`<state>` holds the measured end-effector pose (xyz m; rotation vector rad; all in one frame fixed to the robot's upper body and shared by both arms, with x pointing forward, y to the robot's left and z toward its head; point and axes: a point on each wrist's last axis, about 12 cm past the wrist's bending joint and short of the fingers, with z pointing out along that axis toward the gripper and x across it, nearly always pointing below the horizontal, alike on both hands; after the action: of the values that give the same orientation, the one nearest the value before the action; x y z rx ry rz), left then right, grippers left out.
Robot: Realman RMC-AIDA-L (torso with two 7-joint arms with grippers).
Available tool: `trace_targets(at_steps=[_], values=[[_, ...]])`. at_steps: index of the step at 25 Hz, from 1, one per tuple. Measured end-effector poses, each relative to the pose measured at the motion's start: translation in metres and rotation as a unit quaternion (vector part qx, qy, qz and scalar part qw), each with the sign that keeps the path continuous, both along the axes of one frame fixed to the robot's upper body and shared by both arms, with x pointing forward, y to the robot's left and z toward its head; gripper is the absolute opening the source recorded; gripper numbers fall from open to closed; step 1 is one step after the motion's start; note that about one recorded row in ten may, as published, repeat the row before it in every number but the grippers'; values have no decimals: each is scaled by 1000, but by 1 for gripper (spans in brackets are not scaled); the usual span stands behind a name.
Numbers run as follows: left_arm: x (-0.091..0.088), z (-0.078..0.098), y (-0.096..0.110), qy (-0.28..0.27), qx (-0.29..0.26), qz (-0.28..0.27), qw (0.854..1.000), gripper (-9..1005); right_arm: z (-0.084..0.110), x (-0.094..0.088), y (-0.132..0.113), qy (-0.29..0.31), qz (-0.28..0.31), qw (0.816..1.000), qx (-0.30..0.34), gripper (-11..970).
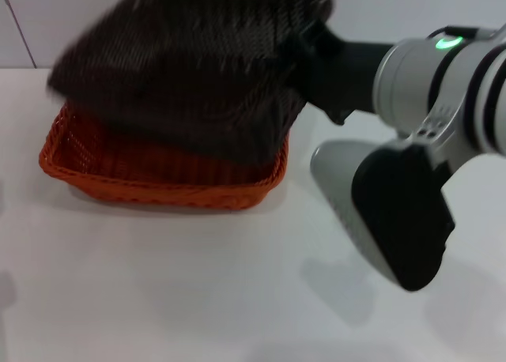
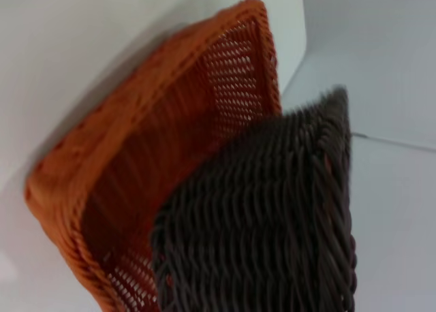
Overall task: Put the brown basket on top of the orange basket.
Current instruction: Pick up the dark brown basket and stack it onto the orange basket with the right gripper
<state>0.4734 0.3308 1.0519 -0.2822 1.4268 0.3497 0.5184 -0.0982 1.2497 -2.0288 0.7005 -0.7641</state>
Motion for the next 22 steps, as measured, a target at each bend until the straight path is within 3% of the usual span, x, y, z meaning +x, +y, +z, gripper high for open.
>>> trace_targets(at_steps=[6, 13, 22], values=[[1, 0, -1, 0, 0, -2, 1000, 754, -22, 2, 2, -39, 31, 999, -19, 277], [0, -1, -3, 2, 1, -7, 1000, 754, -35, 11, 0, -38, 24, 999, -15, 286], [1, -1, -5, 6, 5, -12, 1000, 754, -47, 7, -12, -23, 4, 1000, -13, 297]])
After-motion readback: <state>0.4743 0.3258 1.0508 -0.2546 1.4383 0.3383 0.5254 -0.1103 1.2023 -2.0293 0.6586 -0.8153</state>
